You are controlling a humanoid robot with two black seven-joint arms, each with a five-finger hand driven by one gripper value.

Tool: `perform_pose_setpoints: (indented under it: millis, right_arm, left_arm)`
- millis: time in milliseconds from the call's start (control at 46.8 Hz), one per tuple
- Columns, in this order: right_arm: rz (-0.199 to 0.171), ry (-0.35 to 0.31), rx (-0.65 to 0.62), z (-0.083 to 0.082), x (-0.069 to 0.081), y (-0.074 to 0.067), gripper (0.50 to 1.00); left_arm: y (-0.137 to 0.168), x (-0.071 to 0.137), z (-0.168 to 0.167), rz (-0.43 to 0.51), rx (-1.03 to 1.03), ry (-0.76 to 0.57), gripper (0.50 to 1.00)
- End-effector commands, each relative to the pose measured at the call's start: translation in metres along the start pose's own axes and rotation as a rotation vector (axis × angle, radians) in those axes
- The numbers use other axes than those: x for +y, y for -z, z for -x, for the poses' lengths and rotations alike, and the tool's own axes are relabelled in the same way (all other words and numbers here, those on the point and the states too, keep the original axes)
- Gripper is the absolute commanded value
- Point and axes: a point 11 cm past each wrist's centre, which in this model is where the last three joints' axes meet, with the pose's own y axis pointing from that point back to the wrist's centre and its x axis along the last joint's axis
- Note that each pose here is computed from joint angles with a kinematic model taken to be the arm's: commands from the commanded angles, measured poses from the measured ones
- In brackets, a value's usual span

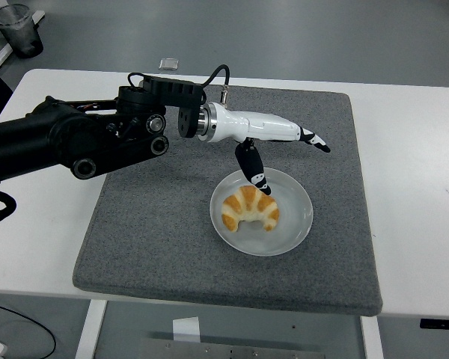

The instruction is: Place the bread on the plate

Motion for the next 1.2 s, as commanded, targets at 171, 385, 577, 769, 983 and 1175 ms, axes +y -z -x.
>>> perform_pose_setpoints:
  millis: [171, 385, 577, 769, 983, 1175]
  right_arm:
    - [0.001, 0.002, 0.0, 0.0, 0.0, 0.0, 0.932]
    - [0.001, 0.0, 0.0, 0.0, 0.0, 0.0, 0.932]
    - [0.001, 0.0, 0.0, 0.0, 0.0, 0.0, 0.932]
    - [0.001, 0.0, 0.0, 0.0, 0.0, 0.0, 0.932]
    - [0.001, 0.002, 0.0, 0.0, 0.0, 0.0, 0.932]
    - [0.001, 0.0, 0.0, 0.0, 0.0, 0.0, 0.932]
  left_arm:
    - [0.014, 0.035, -0.043, 0.008, 0.24, -0.162, 1.0]
    - [0.034, 0.073, -0.077, -0.003, 0.387, -0.306, 1.0]
    - [0.056, 0.106, -0.105, -0.002, 0.538, -0.462, 1.0]
    - [0.079, 0.129, -0.121, 0.011, 0.696, -0.593, 1.0]
    - [0.109, 0.161, -0.133, 0.022, 0.881, -0.759, 1.0]
    - [0.136, 0.187, -0.139, 0.032, 1.021, -0.9, 1.0]
